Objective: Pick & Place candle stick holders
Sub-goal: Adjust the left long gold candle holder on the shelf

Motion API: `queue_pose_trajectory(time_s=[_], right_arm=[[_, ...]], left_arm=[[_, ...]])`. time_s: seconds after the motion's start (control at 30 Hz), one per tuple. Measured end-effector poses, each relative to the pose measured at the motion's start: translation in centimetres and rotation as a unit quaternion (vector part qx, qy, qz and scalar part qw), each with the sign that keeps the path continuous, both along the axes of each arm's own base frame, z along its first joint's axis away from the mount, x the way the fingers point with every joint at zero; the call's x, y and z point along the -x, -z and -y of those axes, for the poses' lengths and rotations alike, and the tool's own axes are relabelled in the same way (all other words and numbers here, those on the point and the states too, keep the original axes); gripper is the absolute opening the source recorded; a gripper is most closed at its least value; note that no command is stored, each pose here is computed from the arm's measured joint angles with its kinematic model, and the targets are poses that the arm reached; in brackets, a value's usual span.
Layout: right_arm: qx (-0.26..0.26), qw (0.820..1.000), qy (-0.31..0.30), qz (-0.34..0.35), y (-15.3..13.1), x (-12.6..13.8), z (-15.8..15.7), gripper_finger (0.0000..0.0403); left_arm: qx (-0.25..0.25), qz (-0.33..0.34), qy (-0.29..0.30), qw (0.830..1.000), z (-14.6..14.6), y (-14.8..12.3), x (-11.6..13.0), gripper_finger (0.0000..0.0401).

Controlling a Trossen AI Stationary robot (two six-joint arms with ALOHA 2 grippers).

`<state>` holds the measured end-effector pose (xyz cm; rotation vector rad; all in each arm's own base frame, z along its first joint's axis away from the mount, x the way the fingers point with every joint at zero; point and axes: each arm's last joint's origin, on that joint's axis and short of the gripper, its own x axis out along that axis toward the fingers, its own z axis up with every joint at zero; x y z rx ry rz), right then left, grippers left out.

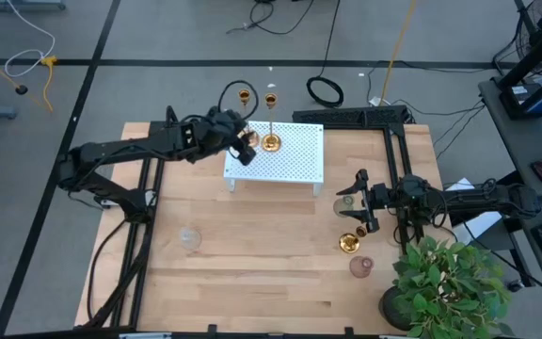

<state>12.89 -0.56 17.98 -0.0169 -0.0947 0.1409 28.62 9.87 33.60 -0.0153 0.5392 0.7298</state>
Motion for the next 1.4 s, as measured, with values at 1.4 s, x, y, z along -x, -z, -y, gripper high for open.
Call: queue_pose_trajectory(time_s=[1.4], right_arm=[[-0.013, 1.0, -0.001, 0.0, 0.0, 0.0, 0.0, 0.0251]], left_arm=[[-0.017, 0.028, -0.097, 0.995, -3.0, 3.5, -0.9, 0.0039]])
